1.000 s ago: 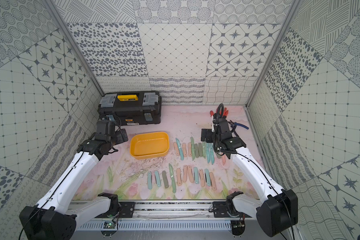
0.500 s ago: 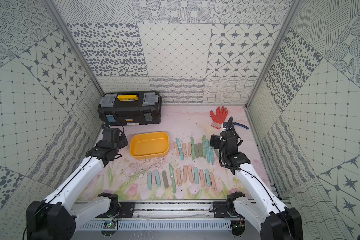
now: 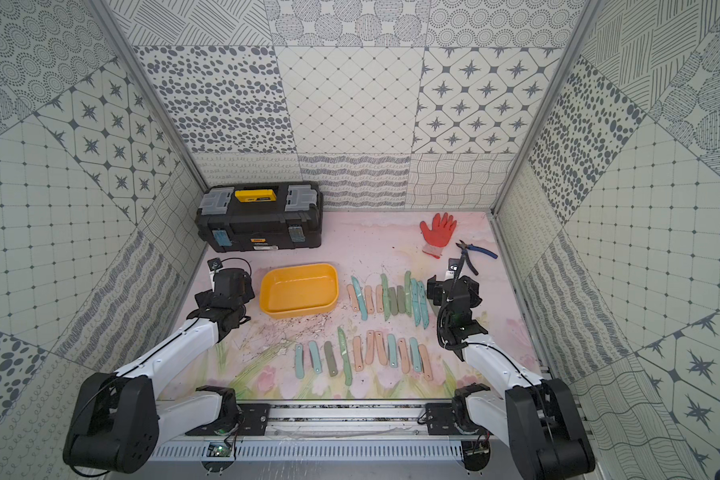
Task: Take the fruit knife out of the storage box
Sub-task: Reset both arms
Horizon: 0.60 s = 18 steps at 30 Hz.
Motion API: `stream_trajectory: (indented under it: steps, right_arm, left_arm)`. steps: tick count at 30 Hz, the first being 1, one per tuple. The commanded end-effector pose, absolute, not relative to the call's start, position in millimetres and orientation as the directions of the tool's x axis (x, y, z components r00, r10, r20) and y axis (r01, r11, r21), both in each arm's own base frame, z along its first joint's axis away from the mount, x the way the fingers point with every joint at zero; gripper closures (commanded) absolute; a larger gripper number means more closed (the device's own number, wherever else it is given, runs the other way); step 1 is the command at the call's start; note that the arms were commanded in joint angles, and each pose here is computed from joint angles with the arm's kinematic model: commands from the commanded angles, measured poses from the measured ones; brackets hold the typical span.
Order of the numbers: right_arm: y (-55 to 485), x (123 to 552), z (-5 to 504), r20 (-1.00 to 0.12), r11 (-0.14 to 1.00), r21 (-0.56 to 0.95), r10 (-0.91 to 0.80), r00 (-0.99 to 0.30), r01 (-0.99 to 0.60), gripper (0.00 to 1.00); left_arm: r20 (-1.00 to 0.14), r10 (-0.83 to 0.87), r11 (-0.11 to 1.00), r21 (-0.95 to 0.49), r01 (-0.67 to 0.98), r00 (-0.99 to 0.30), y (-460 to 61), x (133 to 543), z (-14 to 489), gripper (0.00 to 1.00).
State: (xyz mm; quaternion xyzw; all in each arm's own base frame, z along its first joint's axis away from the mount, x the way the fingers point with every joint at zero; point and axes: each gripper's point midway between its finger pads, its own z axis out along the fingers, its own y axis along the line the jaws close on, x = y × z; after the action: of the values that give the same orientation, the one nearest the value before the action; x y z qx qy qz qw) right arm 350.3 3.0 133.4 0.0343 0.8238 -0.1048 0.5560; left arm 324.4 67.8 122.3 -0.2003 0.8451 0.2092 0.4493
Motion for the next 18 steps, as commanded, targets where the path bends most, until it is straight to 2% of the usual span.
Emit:
stream_trajectory:
  steps: [1,7,18]
  right_arm:
    - [10,372,159,-0.972,0.986,-0.062,-0.025,-0.235,0.152,0.02]
    - [9,386,139,-0.97,0.984,-0.081,-0.042,-0.239,0.156,0.02]
    - [5,384,125,-0.982,0.991,-0.044,-0.018,-0.19,0.13,0.02]
  left_arm:
    - [-0.908,-0.107,0.841,0.134,-0.524,-0.404,74,344,138,0.01]
    - [-0.963,-0.091,0.861,0.051,-0.505,-0.253,75,338,132,0.01]
    - [-0.976,-0.079,0.901,0.016,-0.433,-0.201,66,340,124,0.01]
